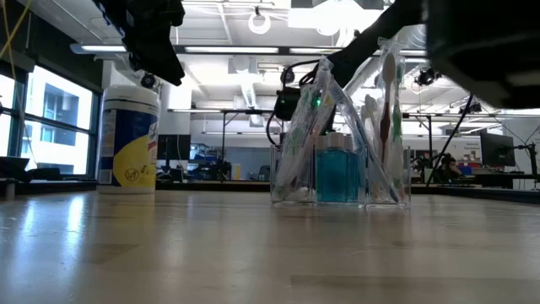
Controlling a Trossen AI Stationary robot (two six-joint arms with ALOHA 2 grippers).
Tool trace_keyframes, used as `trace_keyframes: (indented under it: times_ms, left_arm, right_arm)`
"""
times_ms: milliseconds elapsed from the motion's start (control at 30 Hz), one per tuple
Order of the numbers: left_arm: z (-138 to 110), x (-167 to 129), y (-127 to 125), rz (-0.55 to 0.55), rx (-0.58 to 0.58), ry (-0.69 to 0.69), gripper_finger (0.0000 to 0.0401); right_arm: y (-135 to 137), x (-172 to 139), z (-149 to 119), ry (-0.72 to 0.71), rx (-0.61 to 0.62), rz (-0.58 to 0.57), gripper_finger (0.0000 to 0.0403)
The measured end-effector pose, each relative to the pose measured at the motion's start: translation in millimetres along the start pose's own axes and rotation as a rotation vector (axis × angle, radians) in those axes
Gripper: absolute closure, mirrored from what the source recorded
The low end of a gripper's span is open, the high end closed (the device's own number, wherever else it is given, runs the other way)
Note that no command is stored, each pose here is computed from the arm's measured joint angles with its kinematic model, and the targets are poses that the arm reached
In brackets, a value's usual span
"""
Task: Pick & Place toothbrushing station
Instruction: Put the green toothbrush into the left section of the transparent organizer
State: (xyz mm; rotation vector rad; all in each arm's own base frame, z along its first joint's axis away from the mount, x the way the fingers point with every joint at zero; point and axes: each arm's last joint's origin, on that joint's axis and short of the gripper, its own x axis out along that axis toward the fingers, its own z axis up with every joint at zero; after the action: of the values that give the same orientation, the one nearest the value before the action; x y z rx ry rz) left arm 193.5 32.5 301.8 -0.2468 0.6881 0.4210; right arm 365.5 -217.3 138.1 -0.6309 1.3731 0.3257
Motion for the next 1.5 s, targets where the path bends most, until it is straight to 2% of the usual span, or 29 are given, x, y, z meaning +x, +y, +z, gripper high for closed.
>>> trace_keyframes:
  times_ms: [167,433,467,767,933,1200,1500]
  left_arm:
    - [0,0,0,0.000,0.000,0.000,0.0236]
    - [0,0,0,-0.006,0.000,0.002,0.0236]
    - [0,0,0,-0.006,0.000,0.001,0.0236]
    - [1,0,0,-0.009,-0.011,-0.006,0.0236]
    - [2,0,-1,-0.011,-0.015,-0.015,0.0236]
    - [3,0,-1,-0.016,-0.032,-0.028,0.0236]
    - [1,2,-1,-0.018,-0.044,0.002,0.0236]
  right_arm:
    - [2,1,-2,0.010,0.046,0.024,0.0227]
    - [5,1,1,0.027,0.083,0.032,0.0375]
    - [5,2,1,0.041,0.087,0.025,0.0384]
    - [6,2,2,0.077,0.198,-0.002,0.0382]
    - [4,-15,1,0.100,0.249,-0.062,0.0385]
    - [6,-84,9,0.012,0.281,-0.201,0.0383]
    - [34,-185,14,-0.061,0.318,-0.424,0.0383]
